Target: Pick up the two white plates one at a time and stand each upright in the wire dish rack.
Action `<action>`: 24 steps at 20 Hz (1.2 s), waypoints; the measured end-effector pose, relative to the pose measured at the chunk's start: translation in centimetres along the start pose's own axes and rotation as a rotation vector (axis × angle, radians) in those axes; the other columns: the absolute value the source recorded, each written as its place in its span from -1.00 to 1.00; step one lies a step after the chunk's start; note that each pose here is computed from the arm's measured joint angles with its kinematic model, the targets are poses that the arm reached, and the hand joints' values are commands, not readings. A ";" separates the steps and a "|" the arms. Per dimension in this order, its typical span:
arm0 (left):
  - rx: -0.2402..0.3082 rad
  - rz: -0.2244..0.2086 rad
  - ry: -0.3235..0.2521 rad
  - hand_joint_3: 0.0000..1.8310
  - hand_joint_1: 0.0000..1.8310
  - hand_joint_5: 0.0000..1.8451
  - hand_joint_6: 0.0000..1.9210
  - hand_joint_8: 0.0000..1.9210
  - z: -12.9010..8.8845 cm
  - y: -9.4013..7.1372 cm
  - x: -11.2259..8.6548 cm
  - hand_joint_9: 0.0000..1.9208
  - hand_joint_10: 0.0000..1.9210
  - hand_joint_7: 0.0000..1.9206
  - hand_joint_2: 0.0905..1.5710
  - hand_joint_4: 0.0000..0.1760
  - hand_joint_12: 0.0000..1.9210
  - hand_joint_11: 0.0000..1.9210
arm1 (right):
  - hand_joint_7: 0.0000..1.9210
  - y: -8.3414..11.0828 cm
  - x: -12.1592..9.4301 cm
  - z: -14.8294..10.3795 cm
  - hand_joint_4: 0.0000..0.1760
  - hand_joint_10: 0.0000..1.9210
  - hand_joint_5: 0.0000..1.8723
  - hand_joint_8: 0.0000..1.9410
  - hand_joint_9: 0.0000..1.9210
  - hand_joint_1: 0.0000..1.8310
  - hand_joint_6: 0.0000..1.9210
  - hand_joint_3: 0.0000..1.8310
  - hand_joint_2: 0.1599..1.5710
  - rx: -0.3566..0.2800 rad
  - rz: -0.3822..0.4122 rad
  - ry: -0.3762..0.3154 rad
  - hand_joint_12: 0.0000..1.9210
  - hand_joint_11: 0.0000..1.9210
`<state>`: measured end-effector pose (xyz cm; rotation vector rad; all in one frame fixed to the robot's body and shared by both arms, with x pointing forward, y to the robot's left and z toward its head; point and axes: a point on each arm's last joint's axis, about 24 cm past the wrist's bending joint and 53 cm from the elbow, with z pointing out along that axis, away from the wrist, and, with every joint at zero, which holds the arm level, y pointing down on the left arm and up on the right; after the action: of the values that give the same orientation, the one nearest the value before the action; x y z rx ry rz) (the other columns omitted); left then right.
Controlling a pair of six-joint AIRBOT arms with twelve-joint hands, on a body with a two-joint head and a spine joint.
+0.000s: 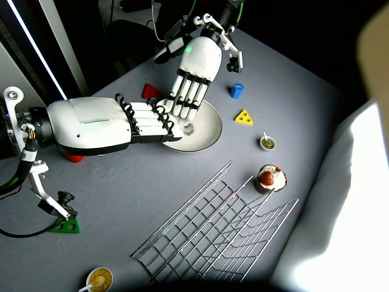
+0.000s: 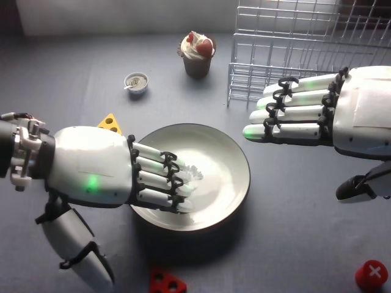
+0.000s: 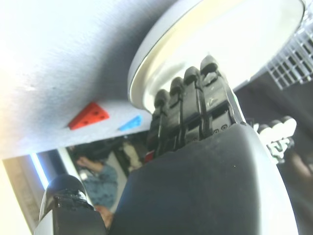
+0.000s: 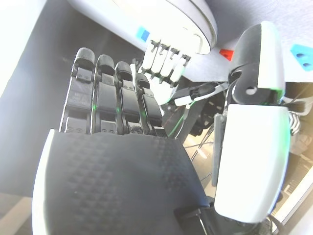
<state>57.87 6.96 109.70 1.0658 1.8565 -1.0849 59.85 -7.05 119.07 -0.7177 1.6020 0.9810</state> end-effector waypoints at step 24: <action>-0.065 0.059 0.126 -1.00 -1.00 -0.91 -0.99 -1.00 -3.0 2.8 3.6 -0.91 -1.00 -0.90 0.03 -1.00 -0.99 -0.93 | -0.88 -0.5 -3.2 -0.9 -1.00 -1.00 -0.95 -1.00 -0.86 0.02 -0.99 -0.99 0.06 0.008 0.101 -0.116 -0.98 -0.80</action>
<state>58.44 11.59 106.83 1.1665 1.9331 -0.9360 60.61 -8.16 122.09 -0.5684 1.5518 1.0697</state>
